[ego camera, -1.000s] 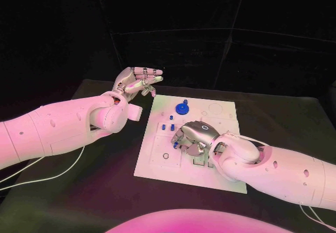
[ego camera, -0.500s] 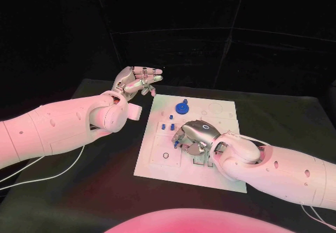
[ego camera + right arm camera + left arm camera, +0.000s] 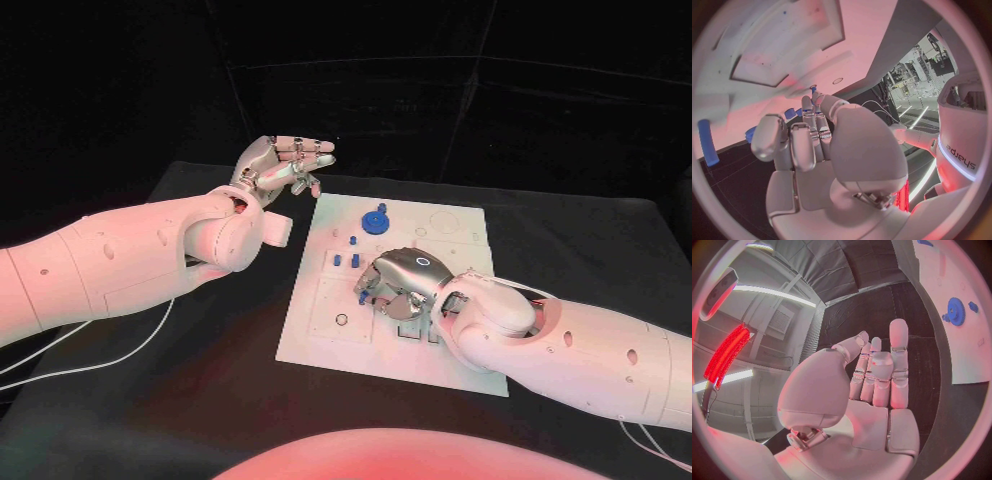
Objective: Assemble the parts on the task board
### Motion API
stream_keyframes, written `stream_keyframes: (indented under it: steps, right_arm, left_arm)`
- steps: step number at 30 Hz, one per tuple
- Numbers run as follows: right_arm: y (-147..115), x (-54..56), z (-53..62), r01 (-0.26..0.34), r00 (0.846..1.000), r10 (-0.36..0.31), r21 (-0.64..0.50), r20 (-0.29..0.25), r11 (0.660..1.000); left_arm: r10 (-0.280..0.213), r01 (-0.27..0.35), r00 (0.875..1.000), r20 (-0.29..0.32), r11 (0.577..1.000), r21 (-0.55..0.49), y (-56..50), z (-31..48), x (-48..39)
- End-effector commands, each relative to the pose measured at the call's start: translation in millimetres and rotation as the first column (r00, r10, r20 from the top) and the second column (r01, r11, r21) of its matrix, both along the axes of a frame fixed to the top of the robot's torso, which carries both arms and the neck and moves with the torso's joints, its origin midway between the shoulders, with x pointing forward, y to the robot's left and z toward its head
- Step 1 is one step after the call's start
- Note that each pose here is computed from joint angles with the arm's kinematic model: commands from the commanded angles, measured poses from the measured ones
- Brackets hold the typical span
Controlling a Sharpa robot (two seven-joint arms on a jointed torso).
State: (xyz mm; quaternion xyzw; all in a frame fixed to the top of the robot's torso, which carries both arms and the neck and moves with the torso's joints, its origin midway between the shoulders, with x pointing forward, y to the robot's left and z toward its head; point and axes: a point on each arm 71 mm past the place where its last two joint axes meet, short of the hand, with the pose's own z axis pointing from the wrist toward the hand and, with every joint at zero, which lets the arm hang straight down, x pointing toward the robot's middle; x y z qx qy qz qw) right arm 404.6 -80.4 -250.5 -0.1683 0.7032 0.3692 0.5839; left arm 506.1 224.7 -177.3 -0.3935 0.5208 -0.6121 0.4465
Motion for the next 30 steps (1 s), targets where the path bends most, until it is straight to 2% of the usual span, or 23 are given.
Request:
stream_keyframes:
  steps: [1,8,21,30]
  right_arm:
    - [1.0,-0.6,-1.2,-0.013,1.000,0.013,-0.028,-0.007,1.000]
    - [0.9,-0.5,-2.0,-0.014,1.000,0.014,-0.041,-0.007,0.999]
    - [7.1,-0.7,-1.2,-0.017,1.000,0.018,-0.058,0.024,0.998]
    - [8.3,-0.3,-2.4,-0.019,1.000,0.020,-0.060,0.009,0.998]
  left_arm:
    - [-0.012,0.012,1.000,0.001,1.000,-0.008,-1.2,1.2,0.2]
    - [-0.014,0.014,1.000,0.000,1.000,-0.008,-1.2,1.2,0.2]
    - [-0.015,0.015,1.000,0.000,1.000,-0.008,-1.5,1.2,0.1]
    - [-0.016,0.016,1.000,-0.003,1.000,-0.008,-1.2,0.9,0.5]
